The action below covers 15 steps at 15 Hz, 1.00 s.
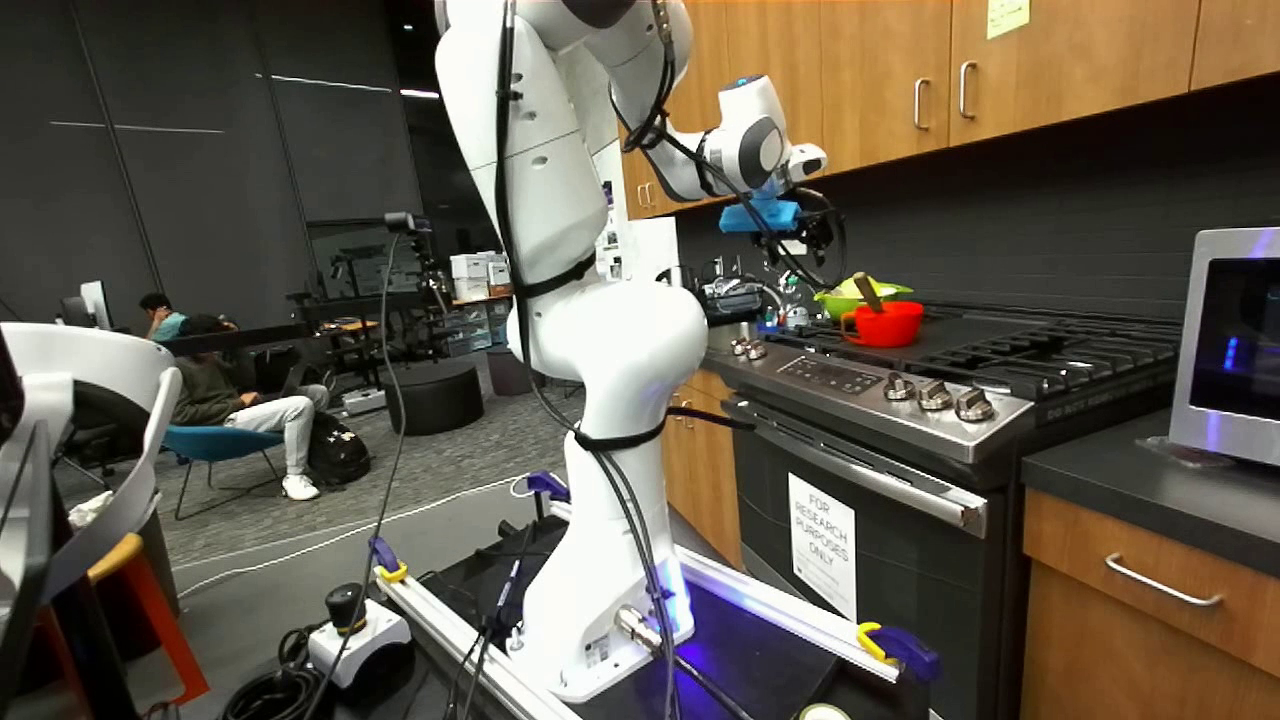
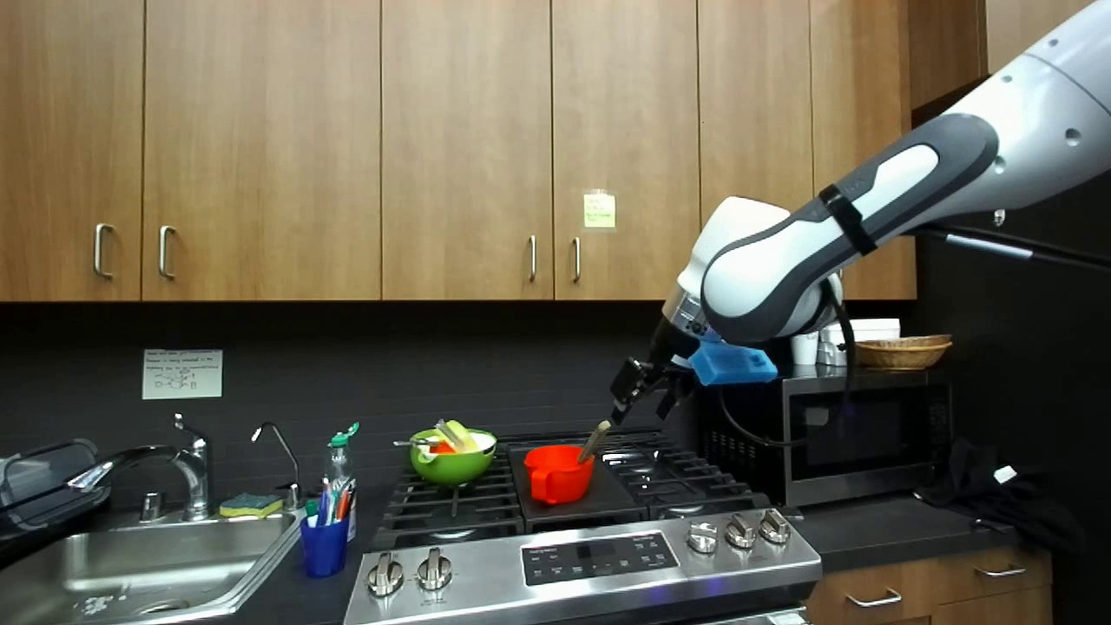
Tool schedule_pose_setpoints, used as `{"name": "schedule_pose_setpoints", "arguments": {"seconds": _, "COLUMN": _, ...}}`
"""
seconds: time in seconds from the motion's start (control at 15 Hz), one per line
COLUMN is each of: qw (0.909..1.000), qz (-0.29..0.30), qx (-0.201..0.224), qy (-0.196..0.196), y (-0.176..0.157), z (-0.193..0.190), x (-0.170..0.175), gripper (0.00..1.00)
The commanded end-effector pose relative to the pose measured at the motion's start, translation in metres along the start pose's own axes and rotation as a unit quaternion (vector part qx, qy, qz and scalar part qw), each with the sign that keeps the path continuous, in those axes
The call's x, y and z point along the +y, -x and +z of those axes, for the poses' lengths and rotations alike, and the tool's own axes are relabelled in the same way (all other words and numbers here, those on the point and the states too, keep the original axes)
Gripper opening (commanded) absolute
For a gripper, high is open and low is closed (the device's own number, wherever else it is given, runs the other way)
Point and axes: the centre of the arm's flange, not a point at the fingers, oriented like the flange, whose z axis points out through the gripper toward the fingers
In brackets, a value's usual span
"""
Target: Take the kitchen utensil out of the orange bowl
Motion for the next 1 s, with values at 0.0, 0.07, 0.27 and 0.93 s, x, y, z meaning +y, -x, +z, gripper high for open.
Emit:
{"name": "schedule_pose_setpoints", "arguments": {"seconds": 0.0, "qw": 0.9991, "qz": 0.012, "qx": 0.021, "qy": 0.034, "y": -0.011, "z": 0.014, "x": 0.022, "gripper": 1.00}}
{"name": "schedule_pose_setpoints", "arguments": {"seconds": 0.07, "qw": 0.9986, "qz": 0.019, "qx": 0.024, "qy": 0.042, "y": -0.013, "z": 0.018, "x": 0.030, "gripper": 1.00}}
{"name": "schedule_pose_setpoints", "arguments": {"seconds": 0.27, "qw": 0.9974, "qz": 0.042, "qx": 0.016, "qy": 0.056, "y": -0.015, "z": 0.028, "x": 0.045, "gripper": 1.00}}
{"name": "schedule_pose_setpoints", "arguments": {"seconds": 0.93, "qw": 0.9961, "qz": 0.068, "qx": 0.043, "qy": 0.036, "y": -0.025, "z": 0.033, "x": 0.010, "gripper": 1.00}}
